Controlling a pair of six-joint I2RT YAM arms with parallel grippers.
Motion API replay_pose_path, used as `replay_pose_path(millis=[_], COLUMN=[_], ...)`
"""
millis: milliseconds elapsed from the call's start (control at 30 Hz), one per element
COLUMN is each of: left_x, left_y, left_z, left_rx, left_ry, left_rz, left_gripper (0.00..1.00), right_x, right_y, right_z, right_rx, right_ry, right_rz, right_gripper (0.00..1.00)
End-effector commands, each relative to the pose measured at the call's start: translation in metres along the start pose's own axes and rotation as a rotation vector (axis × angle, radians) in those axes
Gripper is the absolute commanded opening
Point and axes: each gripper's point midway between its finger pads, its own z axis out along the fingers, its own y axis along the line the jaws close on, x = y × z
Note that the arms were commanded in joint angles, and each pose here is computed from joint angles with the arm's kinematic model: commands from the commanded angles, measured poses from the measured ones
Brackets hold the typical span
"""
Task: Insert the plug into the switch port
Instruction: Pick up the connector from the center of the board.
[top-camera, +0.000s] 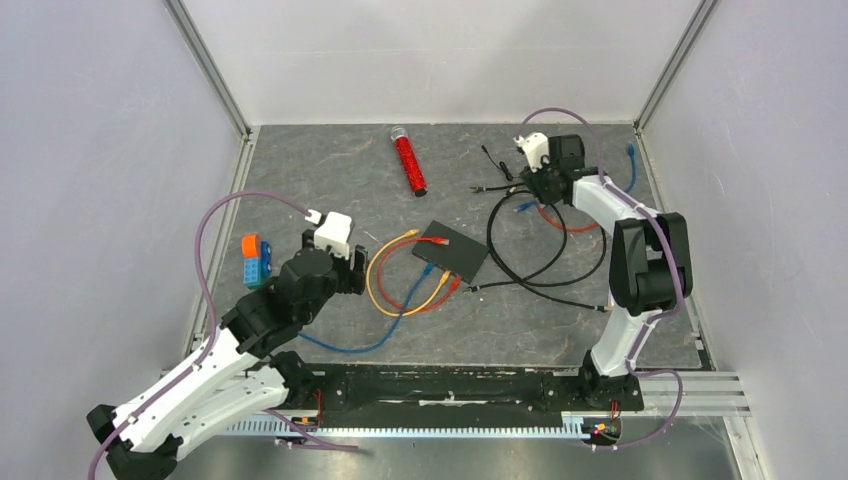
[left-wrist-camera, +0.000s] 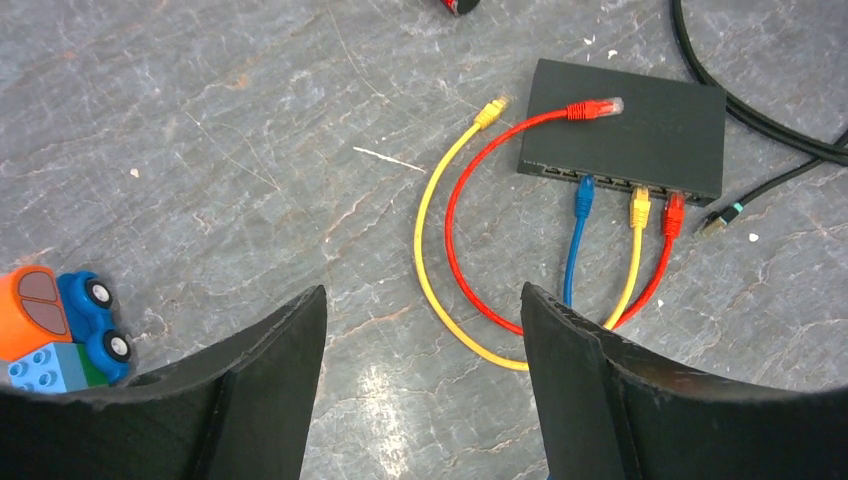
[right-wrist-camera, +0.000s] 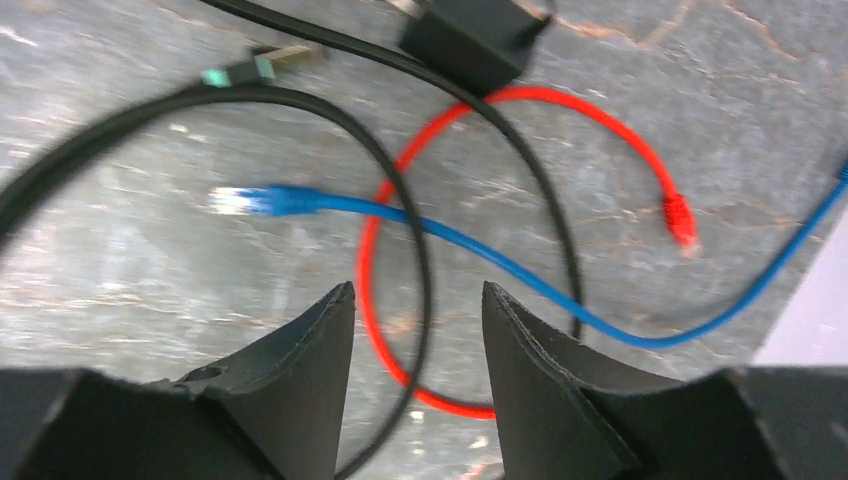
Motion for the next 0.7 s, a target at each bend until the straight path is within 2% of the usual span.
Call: replay_pose_path(millis=[0,67,167,233,300,433,567,667], left_x=[-0.008,-0.009,-0.01,-0.009,-0.009,-0.009,-0.007,-0.007], left_y=[0.012,0.013,0.014,0.015,0.016,0.018,0.017,0.015], left_z=[-0.005,-0.004,-0.004,-0.003,-0.002,-0.001,-0.002,-0.001], left_rx=[-0.037,-0.041,-0.046,-0.055,-0.064,-0.075,-0.07,-0.06], left_ry=[-0.059,-0.077,-0.091,-0.086,-0.081,-0.075,-0.076,-0.078], left_rz=[0.022,0.021,0.022,0.027,0.032,0.039,0.037,0.035], left_gripper=[0.76,0.76,0.76,0.76,0.76,0.76,0.76,0.76], right_x=[0.0,0.006,0.009,0.021,0.028,0.039,0.024,0.027], right_y=[-0.067,-0.098,-0.133,-0.143,-0.141,-0.14,-0.117,-0.11], right_z=[-0.004,-0.003,0.005,0.016,0.025,0.032,0.03,0.023], right_rx=[0.072,0.106,0.104,0.107,0.085,0.101,-0.101,-0.14], right_ry=[0.005,0.002,-0.027,-0.014,-0.007,0.002,-0.096,-0.108], right_rz=[-0.061,0.062,0.366,0.607,0.697,0.674,0.373,0.224], right_gripper=[0.51,0.51,0.48,0.47,0.47,0.5,0.53,0.54])
